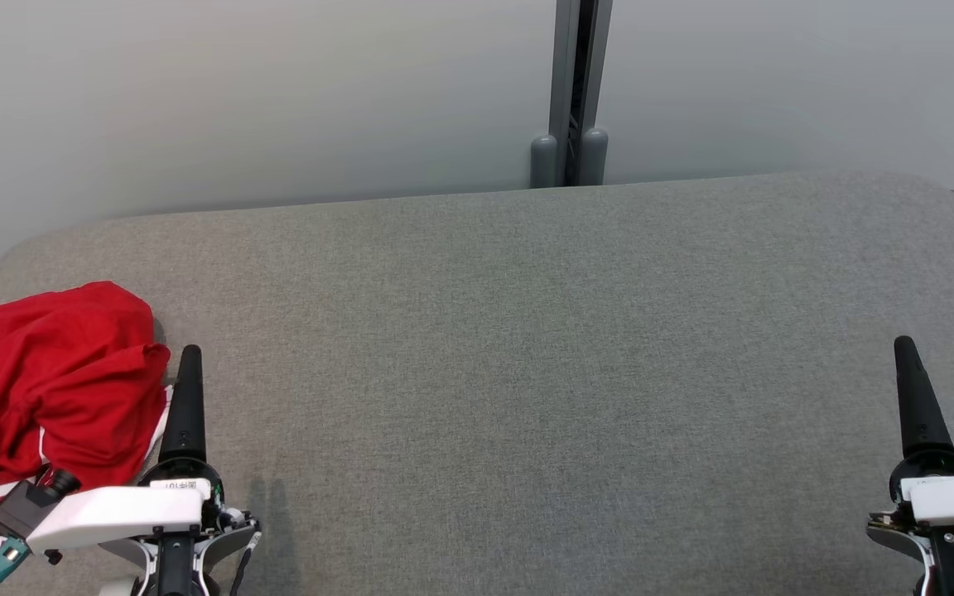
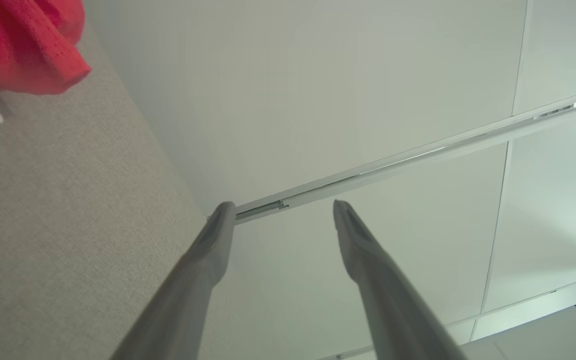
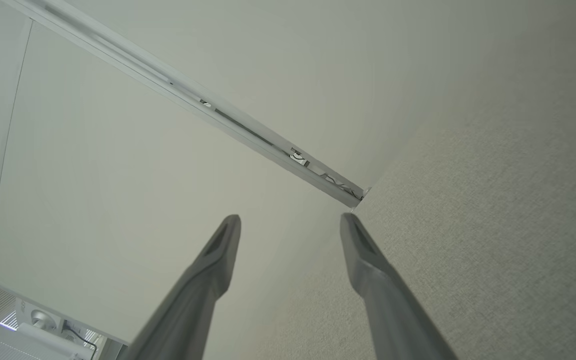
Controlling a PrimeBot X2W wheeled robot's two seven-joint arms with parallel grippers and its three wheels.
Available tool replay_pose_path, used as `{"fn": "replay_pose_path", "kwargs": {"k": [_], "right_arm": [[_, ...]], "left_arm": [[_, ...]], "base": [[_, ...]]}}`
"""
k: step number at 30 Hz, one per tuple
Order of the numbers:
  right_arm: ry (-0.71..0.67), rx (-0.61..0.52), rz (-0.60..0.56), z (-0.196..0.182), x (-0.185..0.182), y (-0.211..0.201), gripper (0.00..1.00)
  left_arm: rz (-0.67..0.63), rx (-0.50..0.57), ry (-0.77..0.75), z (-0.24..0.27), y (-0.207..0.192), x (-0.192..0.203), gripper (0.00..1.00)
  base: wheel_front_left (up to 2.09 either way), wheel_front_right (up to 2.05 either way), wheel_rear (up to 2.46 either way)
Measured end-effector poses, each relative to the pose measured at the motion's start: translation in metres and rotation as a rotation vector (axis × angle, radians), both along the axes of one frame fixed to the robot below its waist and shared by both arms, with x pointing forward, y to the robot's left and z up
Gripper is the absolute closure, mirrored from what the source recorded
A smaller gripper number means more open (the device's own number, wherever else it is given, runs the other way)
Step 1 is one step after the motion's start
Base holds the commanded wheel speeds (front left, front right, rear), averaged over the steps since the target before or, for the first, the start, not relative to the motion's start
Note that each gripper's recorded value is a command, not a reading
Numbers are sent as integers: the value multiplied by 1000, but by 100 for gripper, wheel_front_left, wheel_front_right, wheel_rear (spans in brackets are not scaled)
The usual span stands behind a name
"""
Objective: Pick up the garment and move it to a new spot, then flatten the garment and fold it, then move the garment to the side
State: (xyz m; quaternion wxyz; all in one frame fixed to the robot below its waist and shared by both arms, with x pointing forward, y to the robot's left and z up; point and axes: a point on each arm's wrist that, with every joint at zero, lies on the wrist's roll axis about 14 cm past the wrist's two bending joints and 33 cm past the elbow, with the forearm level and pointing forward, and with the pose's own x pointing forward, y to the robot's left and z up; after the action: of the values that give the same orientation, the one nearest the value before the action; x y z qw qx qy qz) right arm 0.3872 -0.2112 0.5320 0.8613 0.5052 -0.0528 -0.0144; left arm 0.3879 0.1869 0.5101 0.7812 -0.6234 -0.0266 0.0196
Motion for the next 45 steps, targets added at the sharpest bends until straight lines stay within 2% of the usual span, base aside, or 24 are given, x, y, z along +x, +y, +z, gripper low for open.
{"fn": "replay_pose_path", "kwargs": {"k": [1, 10, 19, 32, 45], "right_arm": [[0, 0, 0, 0, 0, 0, 0], [-77, -261, 23, 28, 8, 18, 0], [-109, -437, 49, 35, 9, 37, 0], [-136, -649, 77, 36, 10, 56, 0], [-141, -790, 80, 31, 14, 62, 0]], "left_arm": [[0, 0, 0, 0, 0, 0, 0], [27, 183, -52, 26, 2, 3, 0], [15, 441, -88, 43, -13, 0, 0], [-4, 786, -95, 44, -39, -5, 0], [-24, 1022, -33, 18, -48, -10, 0]], "base": [[0, 0, 0], [0, 0, 0], [0, 0, 0], [0, 0, 0], [0, 0, 0]]}}
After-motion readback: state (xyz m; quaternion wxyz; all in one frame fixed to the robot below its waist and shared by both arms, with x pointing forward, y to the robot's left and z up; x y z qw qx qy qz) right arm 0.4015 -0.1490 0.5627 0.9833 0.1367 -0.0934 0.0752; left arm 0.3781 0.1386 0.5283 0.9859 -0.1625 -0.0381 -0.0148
